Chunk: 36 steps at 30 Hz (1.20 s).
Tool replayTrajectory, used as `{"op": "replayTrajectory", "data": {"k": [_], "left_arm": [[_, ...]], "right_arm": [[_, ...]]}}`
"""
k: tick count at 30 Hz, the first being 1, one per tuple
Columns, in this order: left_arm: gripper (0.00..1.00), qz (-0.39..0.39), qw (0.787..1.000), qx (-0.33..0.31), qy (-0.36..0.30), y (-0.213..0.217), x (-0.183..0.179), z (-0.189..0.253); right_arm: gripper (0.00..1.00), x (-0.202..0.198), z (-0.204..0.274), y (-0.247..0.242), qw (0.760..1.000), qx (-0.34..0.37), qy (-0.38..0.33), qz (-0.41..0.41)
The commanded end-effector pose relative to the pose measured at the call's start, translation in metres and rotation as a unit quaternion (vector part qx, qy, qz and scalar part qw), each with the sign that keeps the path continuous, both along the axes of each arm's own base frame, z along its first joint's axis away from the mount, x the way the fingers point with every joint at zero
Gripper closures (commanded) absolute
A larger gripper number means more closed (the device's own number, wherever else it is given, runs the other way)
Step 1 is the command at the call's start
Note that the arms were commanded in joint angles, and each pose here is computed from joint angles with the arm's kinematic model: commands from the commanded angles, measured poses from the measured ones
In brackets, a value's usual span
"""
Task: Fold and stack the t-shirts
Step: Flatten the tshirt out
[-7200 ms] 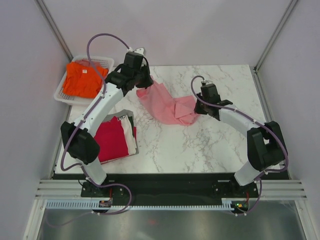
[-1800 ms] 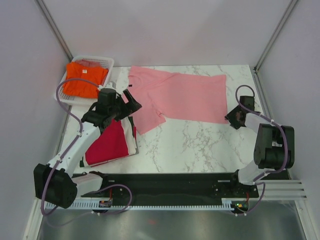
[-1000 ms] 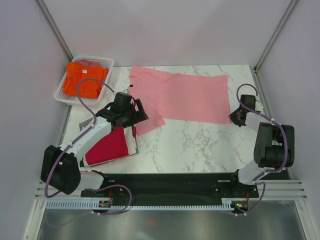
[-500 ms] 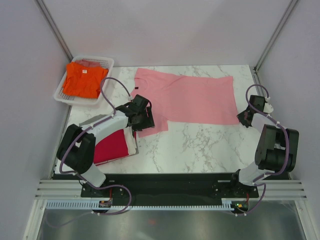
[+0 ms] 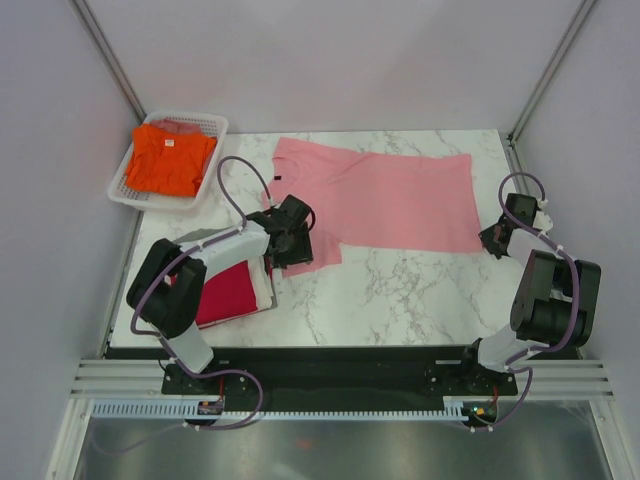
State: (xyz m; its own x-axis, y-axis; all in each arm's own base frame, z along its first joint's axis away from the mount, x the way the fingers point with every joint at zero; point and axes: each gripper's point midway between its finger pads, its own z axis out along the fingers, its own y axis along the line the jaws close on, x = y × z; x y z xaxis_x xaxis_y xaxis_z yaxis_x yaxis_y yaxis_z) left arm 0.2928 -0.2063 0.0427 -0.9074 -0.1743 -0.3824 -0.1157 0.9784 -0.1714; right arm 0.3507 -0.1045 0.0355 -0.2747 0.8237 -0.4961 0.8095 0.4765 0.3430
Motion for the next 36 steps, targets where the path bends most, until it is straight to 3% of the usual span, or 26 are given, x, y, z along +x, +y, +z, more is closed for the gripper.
{"op": "replayTrajectory", "data": {"k": [1,11,22,26,28,36], "left_arm": [[0.32,0.024,0.999,0.019,-0.012,0.008,-0.002,0.004],[0.31,0.031,0.998,0.054,0.009,0.022,-0.010,-0.018],[0.44,0.047,0.997,0.053,0.033,0.026,-0.019,-0.039],[0.66,0.043,0.998,0.042,0.034,0.023,-0.017,-0.043],[0.98,0.045,0.998,0.041,0.029,0.023,-0.014,-0.041],[0.98,0.011,1.000,0.005,-0.022,0.005,0.007,0.007]], "right_arm": [[1.00,0.001,0.005,0.000,1.000,0.003,-0.012,-0.004],[1.00,0.001,0.006,0.001,1.000,0.004,-0.015,0.001],[1.00,-0.001,0.010,0.002,1.000,0.005,-0.021,0.002],[1.00,0.000,0.012,0.001,1.000,0.003,-0.024,0.001],[1.00,-0.001,0.012,0.001,1.000,0.004,-0.024,0.002],[1.00,0.005,0.036,0.005,0.998,-0.002,-0.055,0.022]]}}
